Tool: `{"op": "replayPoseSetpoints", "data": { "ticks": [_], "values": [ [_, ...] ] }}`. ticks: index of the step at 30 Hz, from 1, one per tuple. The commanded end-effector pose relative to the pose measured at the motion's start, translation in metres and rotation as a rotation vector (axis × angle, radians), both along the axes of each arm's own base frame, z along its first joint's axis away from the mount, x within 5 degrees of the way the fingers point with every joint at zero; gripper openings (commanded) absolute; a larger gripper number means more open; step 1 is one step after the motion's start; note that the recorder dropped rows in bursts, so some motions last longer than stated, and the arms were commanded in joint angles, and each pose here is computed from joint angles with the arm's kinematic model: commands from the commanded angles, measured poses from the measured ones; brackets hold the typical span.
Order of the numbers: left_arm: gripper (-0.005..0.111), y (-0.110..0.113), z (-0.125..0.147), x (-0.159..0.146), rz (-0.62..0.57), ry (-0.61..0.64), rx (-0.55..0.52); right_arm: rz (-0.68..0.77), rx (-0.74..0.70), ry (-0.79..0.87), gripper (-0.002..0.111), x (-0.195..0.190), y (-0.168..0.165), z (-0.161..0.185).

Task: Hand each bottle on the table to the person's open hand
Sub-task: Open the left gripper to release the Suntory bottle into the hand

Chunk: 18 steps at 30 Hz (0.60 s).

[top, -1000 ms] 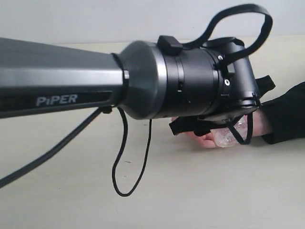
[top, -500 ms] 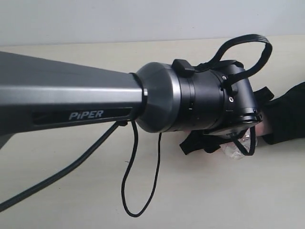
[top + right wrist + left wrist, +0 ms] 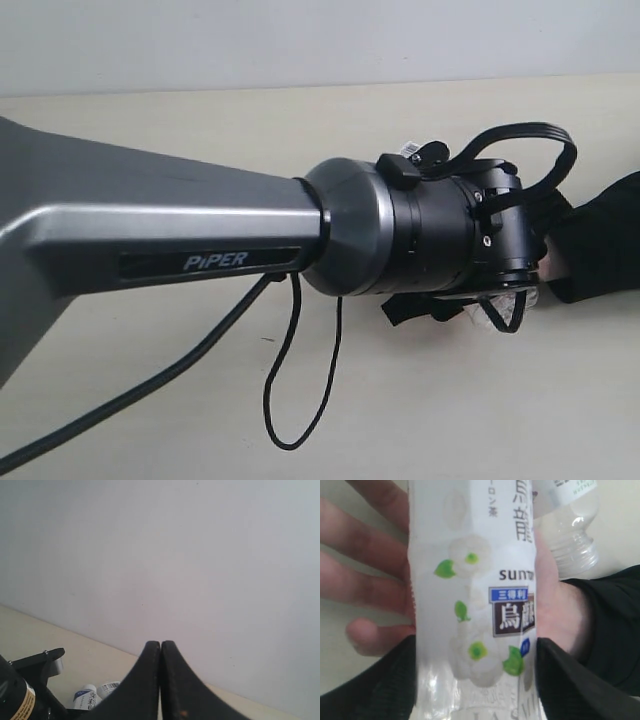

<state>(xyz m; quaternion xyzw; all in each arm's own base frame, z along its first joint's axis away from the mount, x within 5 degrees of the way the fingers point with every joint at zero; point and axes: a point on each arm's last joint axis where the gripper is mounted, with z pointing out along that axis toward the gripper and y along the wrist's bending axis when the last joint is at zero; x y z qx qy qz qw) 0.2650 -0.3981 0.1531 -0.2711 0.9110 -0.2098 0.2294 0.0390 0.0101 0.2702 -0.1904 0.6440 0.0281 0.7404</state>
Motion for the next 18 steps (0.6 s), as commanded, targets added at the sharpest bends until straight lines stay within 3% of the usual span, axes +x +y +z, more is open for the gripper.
{"op": "replayPoseSetpoints", "data": {
  "ticks": [1,9,14,18],
  "values": [
    [0.021,-0.0006,-0.0046,0.0013,-0.007,-0.008,0.007,0.002,0.001,-0.005,0.000,-0.0004,0.0000,-0.0007],
    [0.066,0.0012,-0.0051,0.0014,0.003,-0.006,0.025,0.002,0.001,-0.005,0.000,-0.0004,0.0000,-0.0007],
    [0.080,0.0026,-0.0055,0.0013,0.011,-0.003,0.038,0.002,0.001,-0.005,0.000,-0.0004,0.0000,-0.0007],
    [0.083,0.0034,-0.0014,0.0019,0.007,-0.018,0.043,0.002,0.001,-0.005,0.000,-0.0004,0.0000,-0.0007]
  ]
}}
